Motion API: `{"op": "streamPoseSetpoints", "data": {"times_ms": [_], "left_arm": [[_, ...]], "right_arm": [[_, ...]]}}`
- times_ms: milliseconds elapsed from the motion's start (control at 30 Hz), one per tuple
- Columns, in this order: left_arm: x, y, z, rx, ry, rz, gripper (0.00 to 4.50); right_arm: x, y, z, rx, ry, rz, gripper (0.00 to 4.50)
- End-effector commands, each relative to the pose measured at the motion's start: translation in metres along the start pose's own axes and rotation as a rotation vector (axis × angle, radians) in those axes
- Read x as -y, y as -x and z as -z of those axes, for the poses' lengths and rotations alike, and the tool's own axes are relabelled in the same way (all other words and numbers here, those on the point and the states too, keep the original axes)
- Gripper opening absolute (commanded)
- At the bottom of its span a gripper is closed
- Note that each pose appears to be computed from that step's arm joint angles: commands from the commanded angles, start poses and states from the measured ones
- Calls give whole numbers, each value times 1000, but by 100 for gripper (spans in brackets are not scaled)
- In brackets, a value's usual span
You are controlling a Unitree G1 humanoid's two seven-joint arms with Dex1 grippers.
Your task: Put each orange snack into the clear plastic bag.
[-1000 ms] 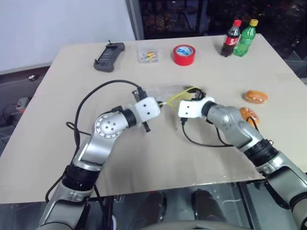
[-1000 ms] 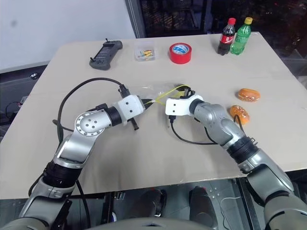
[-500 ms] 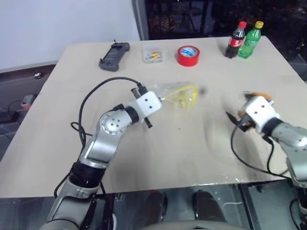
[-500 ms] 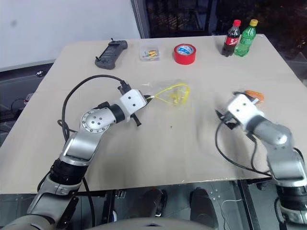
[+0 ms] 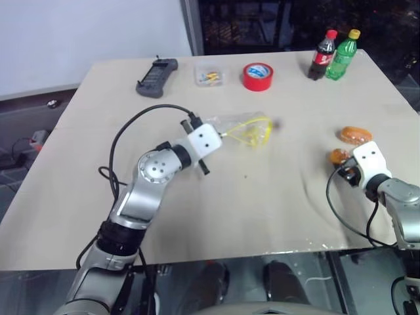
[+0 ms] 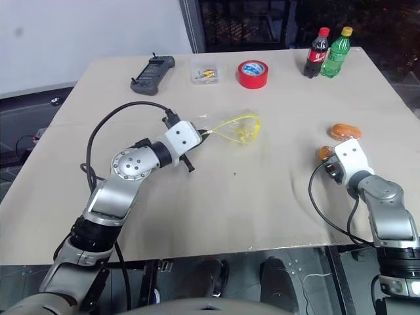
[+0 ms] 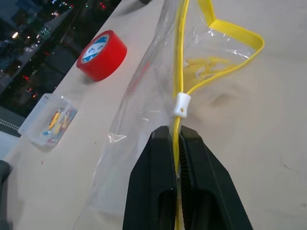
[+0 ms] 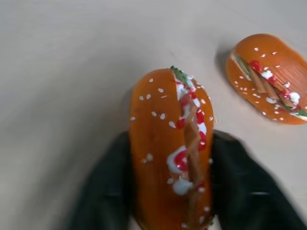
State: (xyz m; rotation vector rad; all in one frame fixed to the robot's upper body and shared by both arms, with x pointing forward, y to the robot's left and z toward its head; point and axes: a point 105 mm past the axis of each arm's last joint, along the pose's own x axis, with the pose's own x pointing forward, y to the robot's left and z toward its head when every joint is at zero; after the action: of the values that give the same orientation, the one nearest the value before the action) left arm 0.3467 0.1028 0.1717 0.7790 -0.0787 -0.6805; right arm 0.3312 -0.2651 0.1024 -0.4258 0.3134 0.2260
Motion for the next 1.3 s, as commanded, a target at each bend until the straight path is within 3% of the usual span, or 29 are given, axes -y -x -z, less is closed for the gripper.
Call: {"op": "streamPoseSetpoints", "data": {"times_ms": [33, 233, 333, 833, 933, 1033, 1300], "left_arm": [[-9, 6, -9, 33, -14, -39, 0], [-7, 7, -8, 27, -11, -34, 0], [-6, 6, -9, 31, -13, -30, 0], [32, 15, -20, 110, -30, 100, 0], [29, 14, -15, 80, 2, 69, 0], [25, 14, -8, 41, 20, 40, 0], [3, 11, 4, -27, 95, -90, 0]], "right_arm": [[-7, 10, -35, 120, -11, -51, 109], [-79, 17, -105, 341, -80, -350, 109], [-111, 13, -131, 379, -87, -435, 109], [-184, -57, -175, 394, -97, -571, 109], [-192, -64, -182, 416, -116, -595, 204], [-182, -59, -183, 437, -114, -571, 350], [-132, -3, -154, 468, -79, -605, 350]]}}
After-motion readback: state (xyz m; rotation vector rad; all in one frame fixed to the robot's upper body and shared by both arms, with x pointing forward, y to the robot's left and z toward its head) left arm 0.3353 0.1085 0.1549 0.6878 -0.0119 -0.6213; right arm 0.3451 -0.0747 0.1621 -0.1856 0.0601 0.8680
